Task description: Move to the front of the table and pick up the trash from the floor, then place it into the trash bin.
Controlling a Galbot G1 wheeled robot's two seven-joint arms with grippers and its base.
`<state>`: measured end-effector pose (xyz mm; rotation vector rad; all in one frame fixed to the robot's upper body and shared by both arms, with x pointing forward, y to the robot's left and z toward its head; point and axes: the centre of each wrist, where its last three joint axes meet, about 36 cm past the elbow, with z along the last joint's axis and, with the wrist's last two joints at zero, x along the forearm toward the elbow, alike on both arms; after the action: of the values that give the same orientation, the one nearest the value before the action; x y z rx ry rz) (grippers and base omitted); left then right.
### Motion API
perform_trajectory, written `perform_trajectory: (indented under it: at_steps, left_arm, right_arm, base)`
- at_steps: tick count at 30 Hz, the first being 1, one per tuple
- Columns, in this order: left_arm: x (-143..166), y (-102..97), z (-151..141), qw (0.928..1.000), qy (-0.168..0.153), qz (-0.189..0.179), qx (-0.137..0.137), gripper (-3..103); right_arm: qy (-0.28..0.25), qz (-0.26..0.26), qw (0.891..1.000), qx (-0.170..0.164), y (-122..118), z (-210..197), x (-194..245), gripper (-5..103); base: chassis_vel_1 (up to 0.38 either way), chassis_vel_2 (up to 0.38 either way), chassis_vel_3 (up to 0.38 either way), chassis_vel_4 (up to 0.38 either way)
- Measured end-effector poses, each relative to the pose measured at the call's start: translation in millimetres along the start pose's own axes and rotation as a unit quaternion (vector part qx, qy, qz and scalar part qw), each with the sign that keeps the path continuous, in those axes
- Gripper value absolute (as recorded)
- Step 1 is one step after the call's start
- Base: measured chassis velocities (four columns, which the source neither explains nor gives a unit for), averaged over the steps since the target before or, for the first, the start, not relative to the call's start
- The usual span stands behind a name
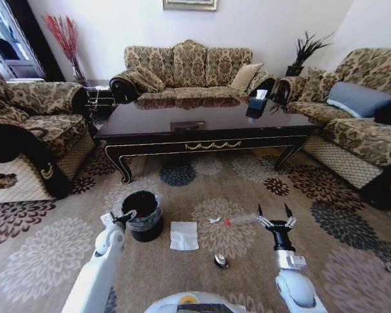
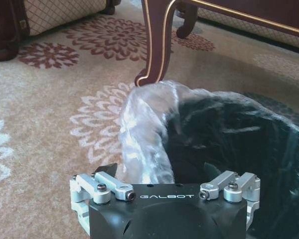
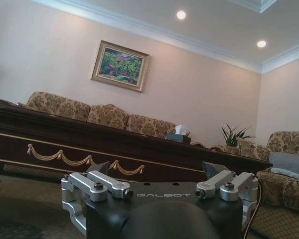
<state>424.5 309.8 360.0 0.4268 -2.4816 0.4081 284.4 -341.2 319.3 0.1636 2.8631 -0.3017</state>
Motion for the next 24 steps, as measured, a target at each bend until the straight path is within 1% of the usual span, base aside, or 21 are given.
perform_trajectory:
  at_steps: [1, 3, 6, 7, 8, 9, 11, 12, 15, 16, 18, 19, 21, 22, 23, 24]
  left_arm:
    - [0, 0.0, 0, 1.0, -0.001, -0.001, -0.001, 93]
    - [0, 0.4, 0, 1.0, -0.002, -0.002, -0.003, 93]
    - [3, 2.2, 1, 0.9999, -0.008, -0.005, -0.011, 77]
    - [3, 2.2, 1, 0.9999, -0.008, -0.005, -0.011, 77]
    - [4, 2.7, 0, 0.9999, -0.009, -0.005, -0.012, 72]
    - [5, 3.2, 0, 0.9998, -0.01, -0.005, -0.014, 72]
    - [9, 5.2, -2, 0.9996, -0.014, -0.007, -0.023, 61]
    - [9, 5.2, -2, 0.9996, -0.014, -0.007, -0.023, 61]
    - [14, 10.2, -4, 0.9992, -0.012, -0.016, -0.034, 44]
    - [14, 10.2, -4, 0.9992, -0.012, -0.016, -0.034, 44]
    - [17, 13.9, -5, 0.9989, -0.009, -0.025, -0.04, 34]
    - [17, 13.9, -5, 0.9989, -0.009, -0.025, -0.04, 34]
    - [23, 18.1, -7, 0.9981, -0.011, -0.032, -0.05, 23]
    - [25, 19.4, -8, 0.9978, -0.013, -0.035, -0.054, 23]
    - [28, 20.7, -8, 0.9975, -0.016, -0.037, -0.058, 18]
    - [28, 20.7, -8, 0.9975, -0.016, -0.037, -0.058, 18]
  right_arm:
    - [0.0, 0.0, 1.0, 0.0, 0, 0, 1, 100]
    - [0.0, 0.0, 1.0, 0.0, 0, -1, 1, 100]
    - [-0.003, 0.0, 1.0, 0.003, -3, -2, 2, 100]
    - [-0.003, 0.0, 1.0, 0.003, -3, -2, 2, 100]
    - [-0.003, 0.0, 1.0, 0.003, -3, -3, 2, 100]
    - [-0.004, -0.001, 1.0, 0.003, -4, -3, 1, 100]
    - [-0.006, -0.001, 1.0, 0.004, -4, -5, 1, 100]
    - [-0.006, -0.001, 1.0, 0.004, -4, -5, 1, 100]
    - [-0.007, -0.001, 1.0, 0.003, -4, -6, 2, 100]
    - [-0.007, -0.001, 1.0, 0.003, -4, -6, 2, 100]
    - [-0.007, 0.0, 1.0, 0.003, -4, -6, 2, 100]
    - [-0.007, 0.0, 1.0, 0.003, -4, -6, 2, 100]
    - [-0.005, 0.008, 1.0, 0.006, -4, -5, 1, 100]
    - [-0.003, 0.011, 1.0, 0.007, -4, -5, 1, 100]
    - [0.001, 0.016, 1.0, 0.008, -5, -4, 0, 100]
    - [0.001, 0.016, 1.0, 0.008, -5, -4, 0, 100]
  base:
    - [0.0, 0.0, 0.0, 0.0]
    - [0.0, 0.0, 0.0, 0.0]
    - [0.0, 0.0, 0.0, 0.0]
    - [0.0, 0.0, 0.0, 0.0]
    - [0.0, 0.0, 0.0, 0.0]
    - [0.0, 0.0, 0.0, 0.0]
    - [0.0, 0.0, 0.0, 0.0]
    - [0.0, 0.0, 0.0, 0.0]
    - [0.0, 0.0, 0.0, 0.0]
    - [0.0, 0.0, 0.0, 0.0]
    - [0.0, 0.0, 0.0, 0.0]
    - [0.0, 0.0, 0.0, 0.0]
    - [0.0, 0.0, 0.0, 0.0]
    - [0.0, 0.0, 0.0, 0.0]
    - [0.0, 0.0, 0.0, 0.0]
    - [0.0, 0.0, 0.0, 0.0]
